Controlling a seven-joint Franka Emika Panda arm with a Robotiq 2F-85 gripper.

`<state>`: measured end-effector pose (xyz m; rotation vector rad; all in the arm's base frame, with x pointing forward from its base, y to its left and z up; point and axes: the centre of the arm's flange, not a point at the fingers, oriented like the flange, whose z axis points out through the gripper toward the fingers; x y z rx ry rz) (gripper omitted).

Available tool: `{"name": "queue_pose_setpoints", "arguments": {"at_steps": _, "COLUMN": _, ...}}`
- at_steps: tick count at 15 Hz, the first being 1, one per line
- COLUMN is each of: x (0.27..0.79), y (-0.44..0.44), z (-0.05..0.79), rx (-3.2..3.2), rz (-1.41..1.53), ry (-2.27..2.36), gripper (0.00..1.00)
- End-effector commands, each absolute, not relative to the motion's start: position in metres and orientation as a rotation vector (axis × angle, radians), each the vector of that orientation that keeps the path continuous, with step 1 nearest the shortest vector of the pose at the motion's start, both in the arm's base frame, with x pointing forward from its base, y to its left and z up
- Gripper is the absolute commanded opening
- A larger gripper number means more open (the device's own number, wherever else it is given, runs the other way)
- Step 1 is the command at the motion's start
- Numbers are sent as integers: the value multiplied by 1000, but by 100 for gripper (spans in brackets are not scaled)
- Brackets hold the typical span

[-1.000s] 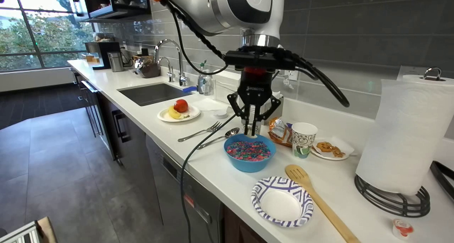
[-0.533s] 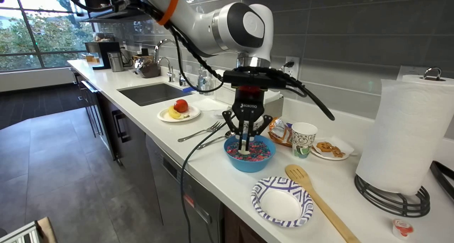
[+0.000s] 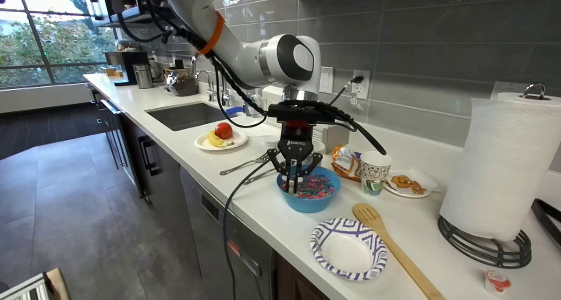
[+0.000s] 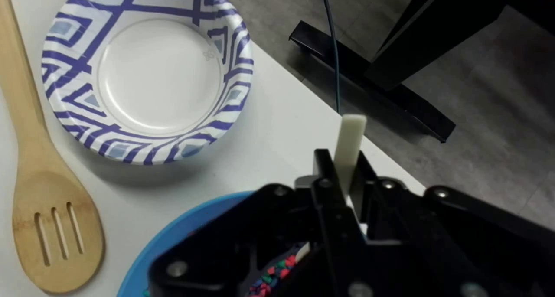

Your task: Use the white spoon to put some cereal from the blue bowl inside the coffee cup on the right.

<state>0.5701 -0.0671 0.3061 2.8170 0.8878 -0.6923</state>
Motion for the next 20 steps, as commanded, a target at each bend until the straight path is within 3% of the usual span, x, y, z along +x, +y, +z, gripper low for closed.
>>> {"name": "queue_pose_setpoints", "arguments": {"at_steps": 1, "x": 591, "y": -53, "z": 297, "rx": 2802, "rz": -763, "ry": 865, "gripper": 3}}
{"name": "queue_pose_setpoints", "arguments": {"at_steps": 2, "x": 592, "y": -52, "z": 299, "rx": 2818, "rz": -783, "ry": 854, "gripper": 4}}
{"name": "queue_pose_setpoints", "arguments": {"at_steps": 3, "x": 592, "y": -53, "z": 302, "rx": 2828, "rz": -797, "ry": 854, "gripper": 38}}
{"name": "queue_pose_setpoints", "arguments": {"at_steps": 5, "x": 586, "y": -60, "z": 314, "rx": 2860, "rz": -808, "ry": 851, "gripper": 46}}
{"name": "queue_pose_setpoints", "arguments": {"at_steps": 12, "x": 545, "y": -85, "z": 382, "rx": 3133, "rz": -672, "ry": 817, "gripper": 98}}
{"name": "queue_pose_setpoints", "arguments": {"at_steps": 16, "x": 511, "y": -114, "z": 428, "rx": 3305, "rz": -379, "ry": 649, "gripper": 100}}
{"name": "queue_pose_setpoints", "arguments": {"at_steps": 17, "x": 544, "y": -103, "z": 413, "rx": 3239, "rz": -513, "ry": 691, "gripper": 100}}
{"name": "queue_pose_setpoints", "arguments": {"at_steps": 20, "x": 524, "y": -119, "z": 437, "rx": 3286, "rz": -417, "ry": 636, "gripper": 100}}
